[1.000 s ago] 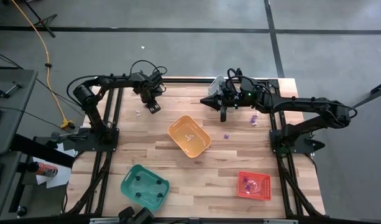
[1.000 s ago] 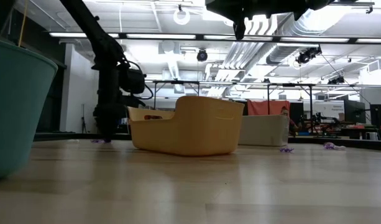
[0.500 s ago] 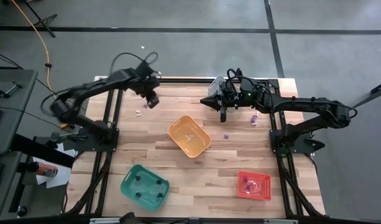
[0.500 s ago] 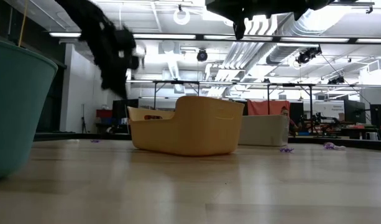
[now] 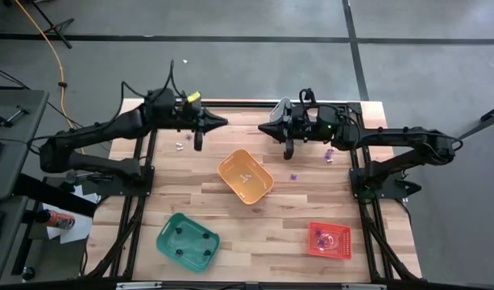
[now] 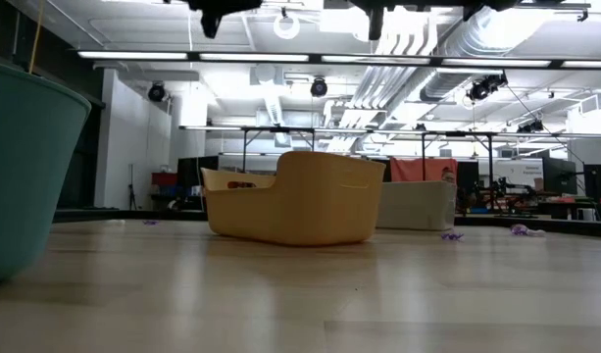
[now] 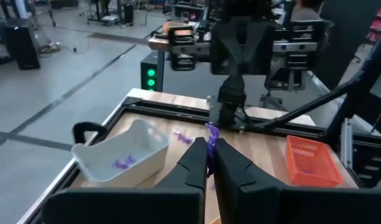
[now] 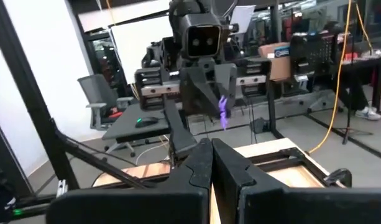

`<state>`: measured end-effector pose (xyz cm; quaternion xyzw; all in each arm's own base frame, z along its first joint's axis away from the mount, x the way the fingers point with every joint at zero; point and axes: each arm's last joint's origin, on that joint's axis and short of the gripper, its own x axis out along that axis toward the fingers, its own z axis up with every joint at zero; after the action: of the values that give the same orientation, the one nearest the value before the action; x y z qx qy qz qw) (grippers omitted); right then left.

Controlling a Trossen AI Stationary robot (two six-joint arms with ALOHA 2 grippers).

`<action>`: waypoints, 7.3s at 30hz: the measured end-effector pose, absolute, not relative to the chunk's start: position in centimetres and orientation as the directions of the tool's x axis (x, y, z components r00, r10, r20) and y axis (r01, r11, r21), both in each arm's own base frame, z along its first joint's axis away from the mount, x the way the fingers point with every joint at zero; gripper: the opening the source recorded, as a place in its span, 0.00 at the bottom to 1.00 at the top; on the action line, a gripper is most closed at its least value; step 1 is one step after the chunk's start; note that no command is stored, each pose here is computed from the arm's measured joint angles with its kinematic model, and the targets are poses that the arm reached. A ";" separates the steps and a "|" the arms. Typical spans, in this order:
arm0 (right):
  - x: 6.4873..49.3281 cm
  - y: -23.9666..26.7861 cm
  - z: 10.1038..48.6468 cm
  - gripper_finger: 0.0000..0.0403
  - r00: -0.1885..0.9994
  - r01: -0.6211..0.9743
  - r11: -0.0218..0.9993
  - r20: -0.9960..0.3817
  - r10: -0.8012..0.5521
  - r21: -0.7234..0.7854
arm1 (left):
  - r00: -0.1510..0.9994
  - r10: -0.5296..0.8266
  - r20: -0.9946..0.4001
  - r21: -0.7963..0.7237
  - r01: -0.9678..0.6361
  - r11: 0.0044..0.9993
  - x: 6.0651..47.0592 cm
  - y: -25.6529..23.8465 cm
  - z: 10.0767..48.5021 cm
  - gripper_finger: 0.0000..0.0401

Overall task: Sort Halloween decoration
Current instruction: Put the purple spider toy into the orange bin

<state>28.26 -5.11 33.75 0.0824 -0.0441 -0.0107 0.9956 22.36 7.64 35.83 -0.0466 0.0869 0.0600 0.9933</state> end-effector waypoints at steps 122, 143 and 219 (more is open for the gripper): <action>15.5 15.5 18.1 0.08 0.153 0.900 0.287 -0.853 0.499 0.329 | 0.895 0.294 -0.337 0.016 -0.306 0.952 19.7 7.7 35.2 0.42; 17.4 8.1 27.0 0.40 0.902 0.234 0.615 -0.404 0.151 0.753 | 0.922 0.265 -0.284 -0.257 -0.339 0.905 19.5 7.5 35.8 0.42; 24.0 -5.5 17.1 0.42 0.345 0.689 0.644 -0.932 0.109 0.331 | 0.998 0.067 0.021 -0.173 -0.063 0.983 23.5 8.6 32.4 0.01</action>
<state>24.05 -5.49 17.05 0.3721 0.5366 -0.1983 0.7309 23.47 8.57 32.37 -0.0865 -0.0135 0.0326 0.9956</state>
